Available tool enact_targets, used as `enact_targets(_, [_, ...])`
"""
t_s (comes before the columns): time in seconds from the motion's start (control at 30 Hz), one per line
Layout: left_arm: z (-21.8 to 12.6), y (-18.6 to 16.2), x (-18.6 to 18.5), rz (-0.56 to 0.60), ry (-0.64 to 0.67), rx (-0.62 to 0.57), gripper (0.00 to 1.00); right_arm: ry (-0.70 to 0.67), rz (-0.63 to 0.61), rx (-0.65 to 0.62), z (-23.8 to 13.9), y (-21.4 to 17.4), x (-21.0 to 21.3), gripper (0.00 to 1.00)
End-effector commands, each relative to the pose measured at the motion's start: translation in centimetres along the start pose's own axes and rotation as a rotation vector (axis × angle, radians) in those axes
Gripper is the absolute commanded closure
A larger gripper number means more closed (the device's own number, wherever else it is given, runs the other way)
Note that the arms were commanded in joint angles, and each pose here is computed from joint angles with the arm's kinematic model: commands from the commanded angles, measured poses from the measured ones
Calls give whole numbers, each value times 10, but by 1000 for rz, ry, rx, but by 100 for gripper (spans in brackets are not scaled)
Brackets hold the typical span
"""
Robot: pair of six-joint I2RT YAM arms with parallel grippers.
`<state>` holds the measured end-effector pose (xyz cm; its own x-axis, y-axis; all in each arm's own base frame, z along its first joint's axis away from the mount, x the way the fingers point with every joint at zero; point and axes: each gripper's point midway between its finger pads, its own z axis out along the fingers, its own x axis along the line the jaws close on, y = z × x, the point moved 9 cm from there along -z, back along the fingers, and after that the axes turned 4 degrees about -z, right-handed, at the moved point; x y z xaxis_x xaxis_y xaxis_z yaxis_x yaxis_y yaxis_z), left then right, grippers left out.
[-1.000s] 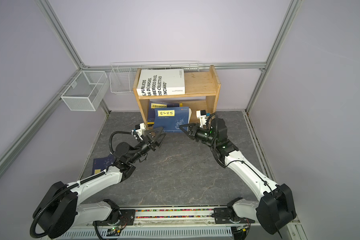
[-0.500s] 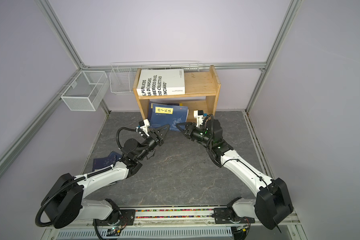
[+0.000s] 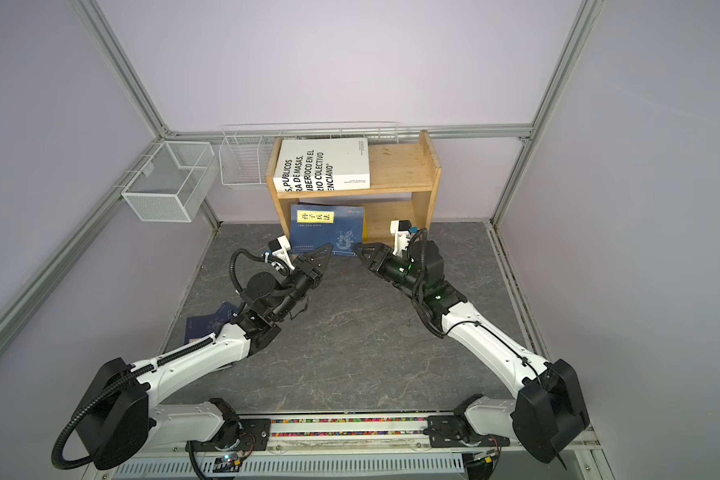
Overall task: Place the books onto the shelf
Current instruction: 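Insert the blue book into the lower shelf with the right gripper while the left withdraws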
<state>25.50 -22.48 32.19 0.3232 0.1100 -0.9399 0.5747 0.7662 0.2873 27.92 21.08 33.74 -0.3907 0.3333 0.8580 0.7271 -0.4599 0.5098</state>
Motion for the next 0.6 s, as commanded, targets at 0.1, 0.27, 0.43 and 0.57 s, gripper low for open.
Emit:
enact_targets(0.1, [8,6,-19,19,-66,-40,100,54,-13,-6,14,6,5,61])
enact_targets(0.27, [15,6,-18,-3,-92,-47,100,104,-19,11,26,9,7,70])
enact_targets(0.43, [19,6,-16,-2,-82,-56,100,109,-35,-13,29,12,6,84])
enact_targets(0.57, [17,7,-19,34,-56,-51,63,81,-47,-42,32,17,2,89])
